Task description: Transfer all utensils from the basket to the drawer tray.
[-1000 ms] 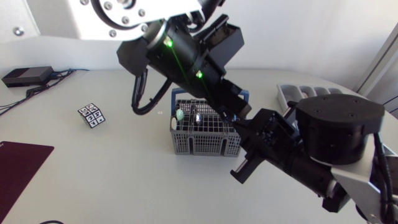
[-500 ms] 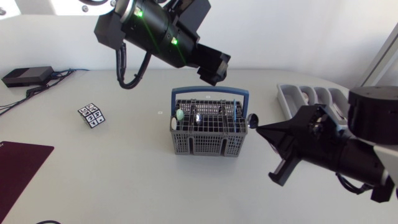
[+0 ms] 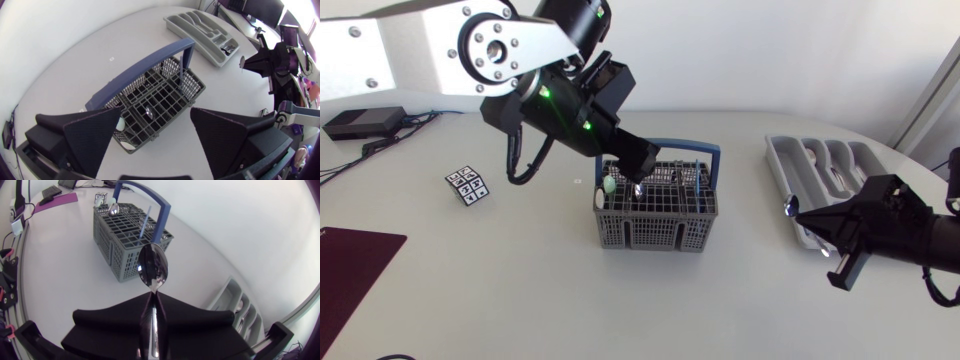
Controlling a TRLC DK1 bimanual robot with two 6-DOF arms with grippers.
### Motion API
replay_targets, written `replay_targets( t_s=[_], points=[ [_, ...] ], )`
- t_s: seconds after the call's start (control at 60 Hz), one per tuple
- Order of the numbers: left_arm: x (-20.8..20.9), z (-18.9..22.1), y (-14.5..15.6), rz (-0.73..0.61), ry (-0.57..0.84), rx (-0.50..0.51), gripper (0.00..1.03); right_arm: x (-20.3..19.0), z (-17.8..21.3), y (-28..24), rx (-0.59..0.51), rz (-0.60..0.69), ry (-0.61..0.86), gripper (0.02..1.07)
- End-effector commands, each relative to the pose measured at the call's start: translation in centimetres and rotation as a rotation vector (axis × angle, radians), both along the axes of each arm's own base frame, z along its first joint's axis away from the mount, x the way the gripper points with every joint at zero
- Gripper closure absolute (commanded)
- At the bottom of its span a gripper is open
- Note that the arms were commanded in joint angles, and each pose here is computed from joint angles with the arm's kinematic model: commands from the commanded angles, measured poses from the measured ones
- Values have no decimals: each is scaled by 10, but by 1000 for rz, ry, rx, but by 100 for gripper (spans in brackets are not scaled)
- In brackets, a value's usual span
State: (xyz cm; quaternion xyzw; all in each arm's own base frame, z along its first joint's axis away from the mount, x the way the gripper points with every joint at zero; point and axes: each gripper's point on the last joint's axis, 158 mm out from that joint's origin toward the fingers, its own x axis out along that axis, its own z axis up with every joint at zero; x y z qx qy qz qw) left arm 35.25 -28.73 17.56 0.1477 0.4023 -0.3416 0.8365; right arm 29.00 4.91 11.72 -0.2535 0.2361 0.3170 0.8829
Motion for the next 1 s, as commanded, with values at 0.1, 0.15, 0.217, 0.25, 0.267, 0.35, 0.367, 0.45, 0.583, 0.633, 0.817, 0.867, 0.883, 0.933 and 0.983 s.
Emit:
replay_targets(
  t_s=[0.1,0.15,0.217,0.25,0.267,0.35,0.367,0.45,0.583,0.633,0.817,0.867,0.883,0.933,0.983],
  points=[
    [0,-10,15,25,22,8,6,19,-11,-45,-100,28,4,101],
    [-1,-13,16,26,27,12,6,23,-18,-59,-124,41,28,101],
    [-1,-17,19,29,34,17,6,26,-29,-77,-177,85,47,101],
    [-1,-18,20,30,37,19,6,29,-33,-87,-203,100,50,101],
    [-2,-20,20,30,40,21,6,31,-35,-94,-221,107,49,102],
    [-2,-22,22,33,44,24,6,39,-41,-120,-279,137,47,101],
    [-2,-23,22,35,46,25,7,41,-42,-124,-287,143,45,102],
    [-2,-25,23,35,50,26,7,50,-50,-146,-321,152,57,102],
    [-3,-33,23,42,65,29,7,57,-66,-176,-366,161,126,101],
    [-4,-35,22,41,68,29,7,58,-73,-185,-387,168,146,101],
    [-4,-40,25,48,80,32,7,62,-97,-219,-474,184,204,101],
    [-4,-42,26,50,83,34,7,62,-103,-224,-497,189,219,101],
    [-4,-43,26,52,86,35,7,62,-106,-228,-510,188,228,101],
    [-4,-45,26,54,92,35,7,63,-114,-233,-533,189,242,101],
    [-3,-46,26,57,95,36,7,62,-120,-235,-551,195,258,101]
  ],
)
